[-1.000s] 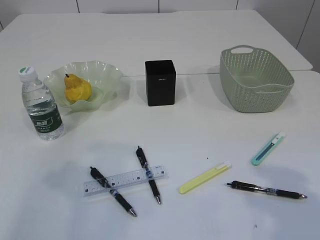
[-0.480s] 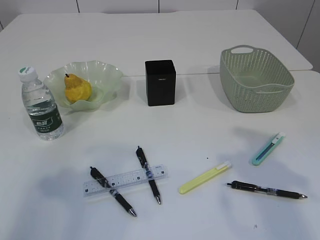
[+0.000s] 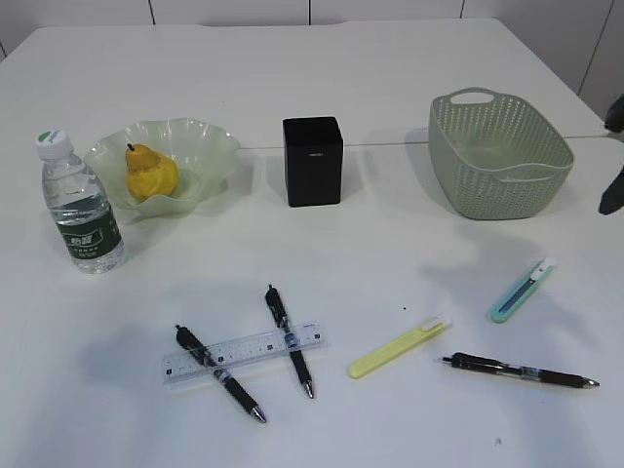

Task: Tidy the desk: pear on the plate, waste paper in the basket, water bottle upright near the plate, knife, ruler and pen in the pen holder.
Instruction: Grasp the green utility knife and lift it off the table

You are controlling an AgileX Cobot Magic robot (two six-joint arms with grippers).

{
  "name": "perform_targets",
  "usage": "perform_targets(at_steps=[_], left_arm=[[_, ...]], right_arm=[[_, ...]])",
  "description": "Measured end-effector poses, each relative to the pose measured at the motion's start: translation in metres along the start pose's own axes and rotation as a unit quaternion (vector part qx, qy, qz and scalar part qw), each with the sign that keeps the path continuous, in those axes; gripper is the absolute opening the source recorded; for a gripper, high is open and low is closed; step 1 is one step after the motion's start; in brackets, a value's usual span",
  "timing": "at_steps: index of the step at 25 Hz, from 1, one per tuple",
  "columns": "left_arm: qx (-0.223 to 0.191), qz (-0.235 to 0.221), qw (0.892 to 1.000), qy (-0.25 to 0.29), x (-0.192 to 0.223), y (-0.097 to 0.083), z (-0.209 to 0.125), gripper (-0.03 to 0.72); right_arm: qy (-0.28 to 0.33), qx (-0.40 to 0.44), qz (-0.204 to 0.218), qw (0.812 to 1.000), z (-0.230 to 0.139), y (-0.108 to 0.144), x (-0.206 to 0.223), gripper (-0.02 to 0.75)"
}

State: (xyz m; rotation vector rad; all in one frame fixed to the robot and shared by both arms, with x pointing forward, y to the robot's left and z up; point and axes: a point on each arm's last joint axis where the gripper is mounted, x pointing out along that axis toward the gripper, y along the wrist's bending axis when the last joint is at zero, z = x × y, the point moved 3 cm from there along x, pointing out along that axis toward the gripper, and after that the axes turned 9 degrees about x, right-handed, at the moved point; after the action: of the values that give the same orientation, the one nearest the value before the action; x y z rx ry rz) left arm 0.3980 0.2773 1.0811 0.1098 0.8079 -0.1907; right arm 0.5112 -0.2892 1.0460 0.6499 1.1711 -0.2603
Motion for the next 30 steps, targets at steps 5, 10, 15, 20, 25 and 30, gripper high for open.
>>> perform_targets(at_steps=[5, 10, 15, 20, 25, 30], left_arm=[[0.0, 0.0, 1.0, 0.003, 0.0, 0.0, -0.001, 0.51], [0.0, -0.002, 1.0, 0.016, 0.0, -0.001, -0.004, 0.51], [0.0, -0.004, 1.0, 0.031, 0.0, -0.001, -0.007, 0.51], [0.0, -0.004, 0.999, 0.033, 0.0, -0.001, -0.008, 0.51], [0.0, -0.004, 0.999, 0.034, 0.0, -0.001, -0.008, 0.51], [0.0, -0.004, 0.999, 0.034, 0.0, -0.001, -0.008, 0.51]], right_arm=[[0.012, 0.024, -0.009, 1.0, 0.018, 0.01, 0.016, 0.482], [0.006, 0.03, 0.006, 1.0, 0.043, 0.029, 0.019, 0.493], [0.003, 0.028, 0.012, 1.0, 0.05, 0.036, 0.014, 0.493], [-0.025, 0.031, 0.033, 0.999, 0.057, 0.041, 0.014, 0.493], [-0.033, 0.056, 0.038, 0.997, 0.061, 0.042, 0.019, 0.493], [-0.038, 0.097, 0.013, 0.994, 0.066, 0.037, 0.03, 0.493]])
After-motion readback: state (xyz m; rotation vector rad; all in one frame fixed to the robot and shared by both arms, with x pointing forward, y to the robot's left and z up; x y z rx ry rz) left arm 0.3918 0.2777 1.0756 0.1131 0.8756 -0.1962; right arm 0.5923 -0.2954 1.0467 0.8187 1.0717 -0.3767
